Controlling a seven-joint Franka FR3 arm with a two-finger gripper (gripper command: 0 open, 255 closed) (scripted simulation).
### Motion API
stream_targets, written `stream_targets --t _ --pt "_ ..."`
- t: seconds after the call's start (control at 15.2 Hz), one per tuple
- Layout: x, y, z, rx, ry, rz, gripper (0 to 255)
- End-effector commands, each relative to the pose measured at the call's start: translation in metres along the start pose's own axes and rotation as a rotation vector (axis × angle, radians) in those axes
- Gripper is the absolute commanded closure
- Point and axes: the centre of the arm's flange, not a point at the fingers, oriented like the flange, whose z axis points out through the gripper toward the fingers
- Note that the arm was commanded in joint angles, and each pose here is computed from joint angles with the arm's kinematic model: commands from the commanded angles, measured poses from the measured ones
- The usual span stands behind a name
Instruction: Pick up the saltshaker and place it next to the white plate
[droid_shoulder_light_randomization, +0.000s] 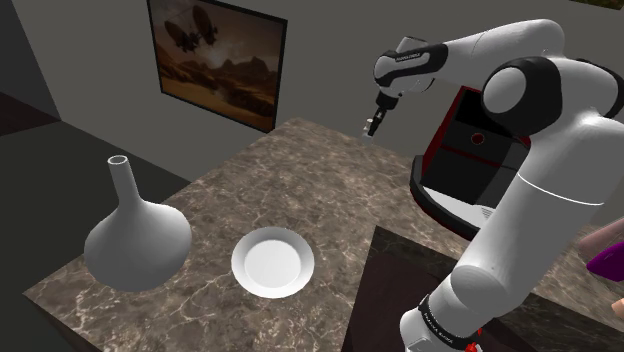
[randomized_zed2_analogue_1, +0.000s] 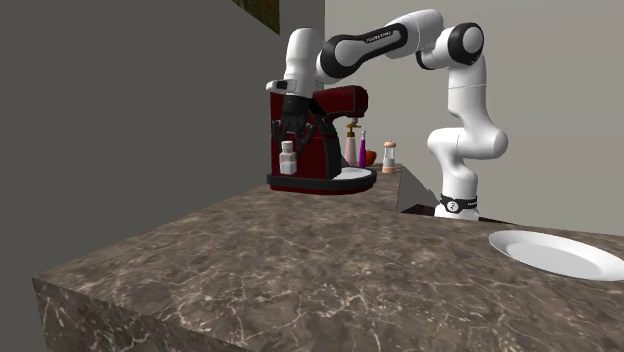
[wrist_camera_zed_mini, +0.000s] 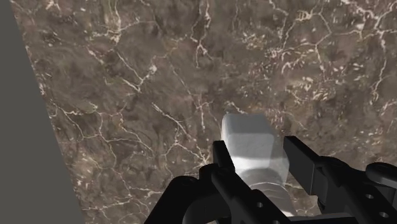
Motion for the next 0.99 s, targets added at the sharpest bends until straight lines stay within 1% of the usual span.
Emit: stream_targets --t 0.0,0.33,0.92 --pt "0.001 0.001 -0.010 0.000 0.000 0.000 255" --pt "0.003 0.004 -0.033 0.000 0.000 0.000 255" --pt "0.055 -0.103 -0.040 0.000 0.000 0.000 255"
